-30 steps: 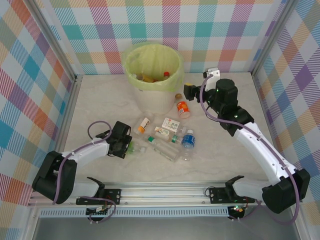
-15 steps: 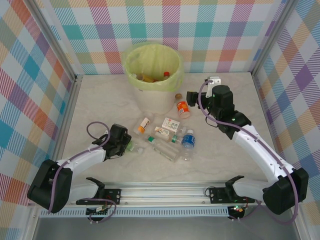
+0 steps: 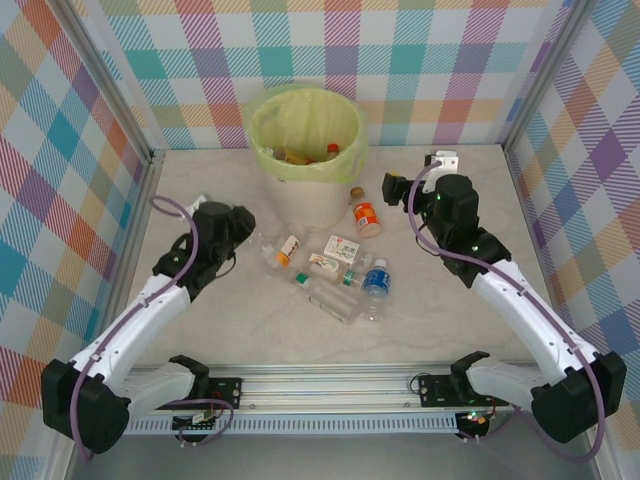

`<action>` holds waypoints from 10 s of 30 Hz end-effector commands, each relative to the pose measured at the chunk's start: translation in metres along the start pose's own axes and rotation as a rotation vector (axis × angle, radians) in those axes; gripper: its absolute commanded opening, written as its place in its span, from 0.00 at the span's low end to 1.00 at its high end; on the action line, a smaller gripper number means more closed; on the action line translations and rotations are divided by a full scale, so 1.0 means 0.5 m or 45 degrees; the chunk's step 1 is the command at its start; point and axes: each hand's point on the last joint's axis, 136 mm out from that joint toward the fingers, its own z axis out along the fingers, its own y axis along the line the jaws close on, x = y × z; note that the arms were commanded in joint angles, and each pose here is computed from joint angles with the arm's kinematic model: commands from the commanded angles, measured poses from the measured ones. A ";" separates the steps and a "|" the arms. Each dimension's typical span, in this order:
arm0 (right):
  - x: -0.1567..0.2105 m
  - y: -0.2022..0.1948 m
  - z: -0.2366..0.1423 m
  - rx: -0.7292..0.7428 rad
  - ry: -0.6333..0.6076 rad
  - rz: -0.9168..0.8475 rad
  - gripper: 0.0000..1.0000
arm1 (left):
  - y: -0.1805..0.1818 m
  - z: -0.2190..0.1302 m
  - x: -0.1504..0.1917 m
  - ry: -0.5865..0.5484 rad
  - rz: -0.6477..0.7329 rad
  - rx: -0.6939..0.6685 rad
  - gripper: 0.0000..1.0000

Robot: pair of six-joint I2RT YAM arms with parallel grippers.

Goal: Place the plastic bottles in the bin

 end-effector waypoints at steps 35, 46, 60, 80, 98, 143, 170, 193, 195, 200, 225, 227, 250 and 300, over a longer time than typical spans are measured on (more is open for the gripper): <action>-0.013 -0.028 -0.084 0.003 -0.083 0.111 1.00 | -0.485 0.162 -0.213 -0.188 0.656 0.538 0.58; 0.013 -0.025 -0.071 -0.003 -0.028 0.115 1.00 | -0.495 0.221 -0.150 -0.066 0.735 0.513 0.76; 0.035 -0.026 -0.054 0.011 0.032 0.069 1.00 | -0.550 0.155 -0.070 -0.013 0.902 0.680 1.00; 0.299 -0.001 0.107 -0.096 0.583 -0.007 1.00 | -0.535 0.035 -0.127 -0.097 0.684 0.653 1.00; 0.445 -0.016 0.230 -0.107 1.053 0.122 0.98 | -0.284 -0.097 -0.146 -0.254 0.514 0.358 1.00; 0.428 -0.090 0.277 0.166 0.813 0.128 0.59 | 0.058 -0.009 -0.032 -0.068 0.109 -0.011 1.00; -0.066 0.170 0.084 -0.693 0.096 0.176 0.56 | 0.116 -0.017 -0.037 -0.158 0.048 -0.012 1.00; -0.077 0.314 0.265 -0.662 0.351 -0.131 0.64 | 0.120 -0.026 0.005 -0.036 0.110 0.025 1.00; -0.071 0.320 0.277 -0.638 0.366 -0.163 0.65 | 0.121 -0.025 0.007 -0.034 0.110 0.023 1.00; -0.060 0.315 0.324 -0.508 0.391 -0.212 0.70 | 0.130 -0.023 0.008 -0.039 0.109 0.001 1.00; -0.121 0.306 0.149 -0.591 0.137 -0.134 0.93 | 0.103 0.086 0.126 0.394 0.224 0.067 1.00; -0.112 0.284 0.128 -0.555 0.130 -0.135 0.94 | 0.092 0.093 0.141 0.449 0.245 0.112 1.00; 0.001 0.090 0.086 -0.066 0.042 -0.010 1.00 | 0.075 0.217 0.307 0.704 0.831 0.161 0.99; 0.025 0.084 0.096 -0.050 0.068 0.012 1.00 | 0.176 0.200 0.252 0.414 0.686 -0.065 0.57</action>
